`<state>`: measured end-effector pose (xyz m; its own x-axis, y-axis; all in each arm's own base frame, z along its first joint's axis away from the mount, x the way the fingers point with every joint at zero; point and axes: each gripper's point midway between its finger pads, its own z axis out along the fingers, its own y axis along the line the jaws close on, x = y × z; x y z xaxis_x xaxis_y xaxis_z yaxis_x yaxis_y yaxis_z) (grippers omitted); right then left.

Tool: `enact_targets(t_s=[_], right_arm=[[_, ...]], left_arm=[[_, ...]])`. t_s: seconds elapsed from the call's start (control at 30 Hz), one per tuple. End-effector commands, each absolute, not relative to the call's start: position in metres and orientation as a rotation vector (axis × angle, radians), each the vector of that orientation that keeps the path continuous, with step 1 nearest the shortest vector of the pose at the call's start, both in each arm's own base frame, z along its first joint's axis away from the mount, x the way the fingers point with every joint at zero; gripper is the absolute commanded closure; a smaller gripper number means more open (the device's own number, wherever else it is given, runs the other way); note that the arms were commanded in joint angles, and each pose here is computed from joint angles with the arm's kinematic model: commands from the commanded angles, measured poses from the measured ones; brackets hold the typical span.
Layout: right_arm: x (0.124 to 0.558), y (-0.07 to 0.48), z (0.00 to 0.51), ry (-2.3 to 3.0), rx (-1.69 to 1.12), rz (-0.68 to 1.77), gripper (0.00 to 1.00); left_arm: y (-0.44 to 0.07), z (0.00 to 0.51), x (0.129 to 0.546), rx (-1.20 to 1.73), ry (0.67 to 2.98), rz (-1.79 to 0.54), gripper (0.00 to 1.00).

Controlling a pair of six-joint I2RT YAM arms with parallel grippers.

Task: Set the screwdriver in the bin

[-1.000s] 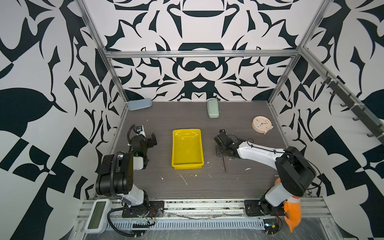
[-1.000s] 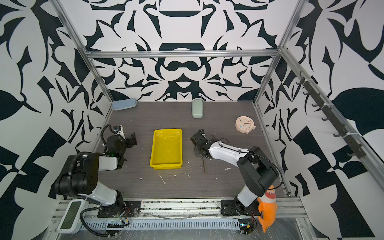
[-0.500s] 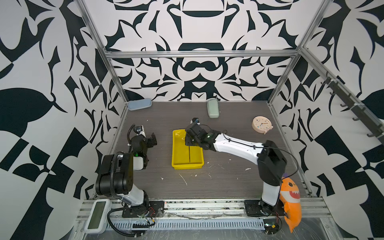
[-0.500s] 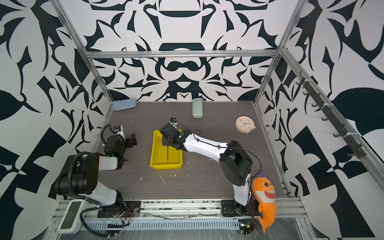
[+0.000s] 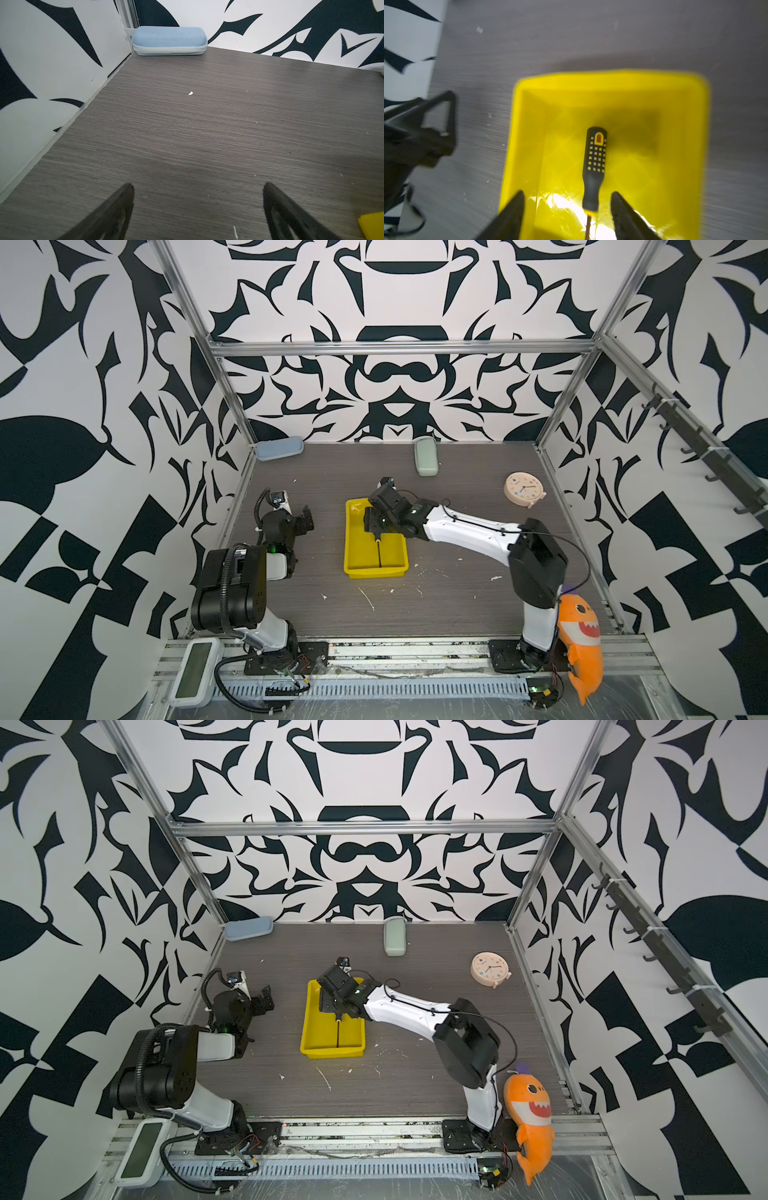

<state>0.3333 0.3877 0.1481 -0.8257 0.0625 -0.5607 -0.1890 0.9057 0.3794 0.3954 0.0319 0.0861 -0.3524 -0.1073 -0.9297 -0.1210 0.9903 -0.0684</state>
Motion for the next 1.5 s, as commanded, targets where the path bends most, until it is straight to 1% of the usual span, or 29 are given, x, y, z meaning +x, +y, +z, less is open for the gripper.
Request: enact_targets(t_s=[0.0, 0.07, 0.13, 0.2, 0.27, 0.33, 0.5, 0.63, 0.67, 0.73, 0.87, 1.0, 1.03, 1.07, 1.1, 1.17, 1.47], right_arm=[[0.34, 0.337, 0.22, 2.309, -0.113, 0.45, 0.29], [0.341, 0.296, 0.233, 2.257, -0.11, 0.346, 0.29], [0.346, 0.23, 0.239, 2.179, -0.027, 0.132, 0.21], [0.345, 0.165, 0.227, 2.106, 0.012, -0.095, 0.2], [0.344, 0.114, 0.213, 2.001, -0.004, -0.252, 0.17], [0.336, 0.069, 0.192, 1.928, -0.012, -0.341, 0.11], [0.325, 0.003, 0.149, 1.866, 0.082, -0.405, 0.13], [0.334, -0.006, 0.119, 1.883, 0.134, -0.411, 0.1], [0.338, -0.005, 0.123, 1.843, 0.125, -0.416, 0.1], [0.35, 0.001, 0.125, 1.806, 0.13, -0.349, 0.09], [0.377, 0.0, 0.104, 1.857, 0.106, -0.366, 0.09], [0.375, -0.015, 0.088, 1.888, 0.186, -0.276, 0.11], [0.376, -0.018, 0.092, 1.834, 0.176, -0.293, 0.15], [0.375, -0.017, 0.091, 1.845, 0.162, -0.304, 0.16], [0.375, -0.015, 0.086, 1.888, 0.176, -0.288, 0.01], [0.382, -0.009, 0.087, 1.901, 0.128, -0.276, 0.0], [0.382, -0.006, 0.085, 1.911, 0.107, -0.264, 0.0]], left_arm=[[0.029, 0.088, 0.395, -0.164, 1.931, -0.007, 0.01], [0.03, 0.088, 0.395, -0.167, 1.93, -0.007, 0.01], [0.029, 0.088, 0.395, -0.165, 1.93, -0.007, 0.01], [0.029, 0.088, 0.395, -0.165, 1.93, -0.006, 0.01], [0.029, 0.088, 0.395, -0.164, 1.93, -0.007, 0.01], [0.029, 0.088, 0.395, -0.164, 1.93, -0.007, 0.01], [0.029, 0.088, 0.395, -0.165, 1.929, -0.006, 0.01], [0.029, 0.088, 0.395, -0.164, 1.931, -0.006, 0.01], [0.029, 0.089, 0.395, -0.165, 1.928, -0.006, 0.01], [0.03, 0.088, 0.395, -0.165, 1.929, -0.005, 0.01], [0.029, 0.088, 0.395, -0.164, 1.929, -0.006, 0.01], [0.029, 0.088, 0.395, -0.164, 1.929, -0.007, 0.01], [0.029, 0.088, 0.395, -0.164, 1.929, -0.006, 0.01], [0.029, 0.088, 0.395, -0.165, 1.928, -0.007, 0.01], [0.029, 0.088, 0.395, -0.165, 1.929, -0.006, 0.01], [0.029, 0.088, 0.395, -0.165, 1.93, -0.006, 0.01], [0.029, 0.088, 0.395, -0.165, 1.929, -0.007, 0.01]])
